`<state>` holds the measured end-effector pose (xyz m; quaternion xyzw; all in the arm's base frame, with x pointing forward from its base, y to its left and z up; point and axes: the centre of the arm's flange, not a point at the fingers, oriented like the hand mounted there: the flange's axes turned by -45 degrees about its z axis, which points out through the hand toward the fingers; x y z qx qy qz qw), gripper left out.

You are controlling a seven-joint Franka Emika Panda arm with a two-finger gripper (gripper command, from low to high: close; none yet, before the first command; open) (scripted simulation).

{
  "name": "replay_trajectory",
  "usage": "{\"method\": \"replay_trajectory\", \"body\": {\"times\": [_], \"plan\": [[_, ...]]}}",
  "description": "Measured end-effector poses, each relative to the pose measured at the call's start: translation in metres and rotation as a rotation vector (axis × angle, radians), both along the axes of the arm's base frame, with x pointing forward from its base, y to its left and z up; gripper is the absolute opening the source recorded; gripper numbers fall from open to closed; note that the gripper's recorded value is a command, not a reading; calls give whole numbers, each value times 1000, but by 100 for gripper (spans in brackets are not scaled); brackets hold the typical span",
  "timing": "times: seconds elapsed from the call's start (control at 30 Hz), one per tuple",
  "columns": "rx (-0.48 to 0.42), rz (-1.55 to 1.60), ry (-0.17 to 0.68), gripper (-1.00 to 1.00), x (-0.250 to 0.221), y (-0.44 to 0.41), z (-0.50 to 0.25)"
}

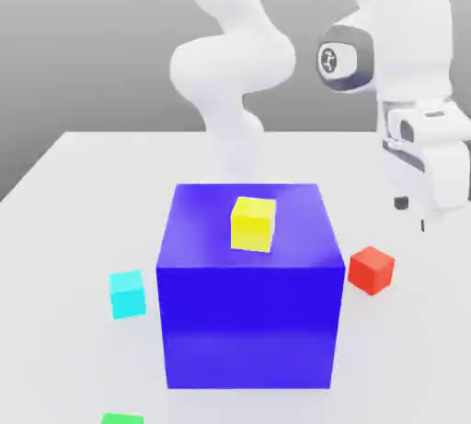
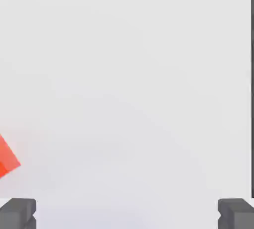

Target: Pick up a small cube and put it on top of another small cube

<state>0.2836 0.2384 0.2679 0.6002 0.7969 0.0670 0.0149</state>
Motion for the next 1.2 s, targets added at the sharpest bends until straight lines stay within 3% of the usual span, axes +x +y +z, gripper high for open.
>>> {"method": "replay_trajectory", "body": {"times": [0.17, 0.43, 0.47, 0.7, 1.0, 1.2], "plan": [[-94, 333, 73, 0, -61, 2, -62], [-108, 387, 86, 0, -71, 1, -126], [-108, 387, 86, -100, -71, 1, -132], [-109, 387, 88, -100, -71, 0, -133], [-109, 386, 82, -100, -68, 5, -73], [-103, 318, 8, -100, 4, 32, -54]]}}
